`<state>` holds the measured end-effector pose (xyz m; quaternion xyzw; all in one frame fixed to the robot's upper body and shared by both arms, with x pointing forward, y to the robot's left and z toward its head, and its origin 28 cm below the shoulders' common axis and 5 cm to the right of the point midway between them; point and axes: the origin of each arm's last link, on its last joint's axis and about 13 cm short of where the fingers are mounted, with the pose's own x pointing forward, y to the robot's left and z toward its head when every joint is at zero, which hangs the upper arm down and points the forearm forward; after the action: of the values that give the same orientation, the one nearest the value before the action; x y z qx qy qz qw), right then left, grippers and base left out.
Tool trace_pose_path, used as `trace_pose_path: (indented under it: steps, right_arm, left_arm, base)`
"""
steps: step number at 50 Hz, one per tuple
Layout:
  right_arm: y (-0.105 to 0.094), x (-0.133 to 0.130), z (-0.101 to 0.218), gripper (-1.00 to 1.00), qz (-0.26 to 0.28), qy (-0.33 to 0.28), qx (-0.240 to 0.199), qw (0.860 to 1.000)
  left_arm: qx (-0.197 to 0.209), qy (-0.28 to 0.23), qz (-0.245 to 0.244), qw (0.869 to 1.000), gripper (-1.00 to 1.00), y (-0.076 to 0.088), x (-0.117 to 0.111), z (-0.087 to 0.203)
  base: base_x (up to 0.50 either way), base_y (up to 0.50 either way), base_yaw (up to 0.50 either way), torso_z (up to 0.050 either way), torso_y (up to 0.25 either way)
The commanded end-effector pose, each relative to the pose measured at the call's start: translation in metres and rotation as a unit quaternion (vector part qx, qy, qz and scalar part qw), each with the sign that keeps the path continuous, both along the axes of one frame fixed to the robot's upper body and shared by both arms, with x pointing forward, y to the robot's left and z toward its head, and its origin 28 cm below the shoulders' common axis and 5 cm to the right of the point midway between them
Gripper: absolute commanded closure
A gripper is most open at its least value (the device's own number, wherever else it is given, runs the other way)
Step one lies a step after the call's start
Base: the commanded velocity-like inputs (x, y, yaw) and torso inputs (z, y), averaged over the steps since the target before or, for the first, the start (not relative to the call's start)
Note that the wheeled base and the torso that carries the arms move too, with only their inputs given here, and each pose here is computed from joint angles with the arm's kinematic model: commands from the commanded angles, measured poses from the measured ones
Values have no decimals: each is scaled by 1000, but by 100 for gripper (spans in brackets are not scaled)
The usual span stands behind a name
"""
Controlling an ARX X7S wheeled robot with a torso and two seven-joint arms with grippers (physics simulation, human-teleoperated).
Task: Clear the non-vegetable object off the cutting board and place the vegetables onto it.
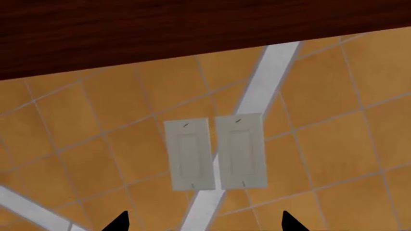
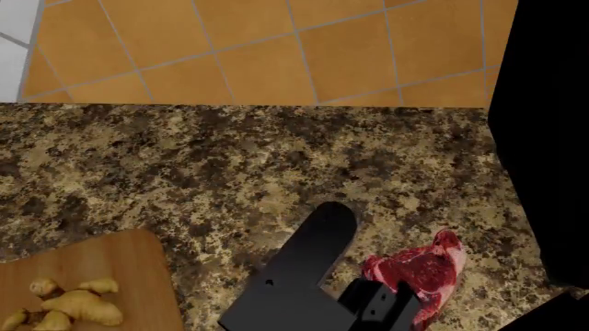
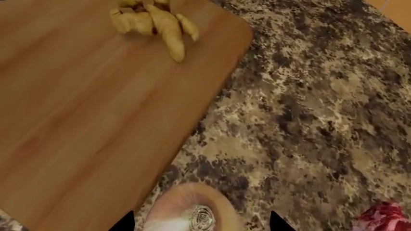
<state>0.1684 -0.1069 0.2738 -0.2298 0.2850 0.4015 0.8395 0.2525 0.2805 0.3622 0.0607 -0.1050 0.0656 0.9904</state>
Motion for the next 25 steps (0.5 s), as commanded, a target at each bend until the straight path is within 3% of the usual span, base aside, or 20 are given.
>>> trace_pose_path:
  steps: [1,25]
  right_arm:
    - [2,6,-13,-100,14,11,3,1000]
    - [-3,5,-34,-100,1,41,-10,999]
  left_arm:
    - [-12,-2,-25,1000,-100,-1,-1,0]
    - [-18,3,-24,1000,-100,-1,0,-6]
  base:
    - [0,0,0,0,0]
    - [0,0,0,0,0]
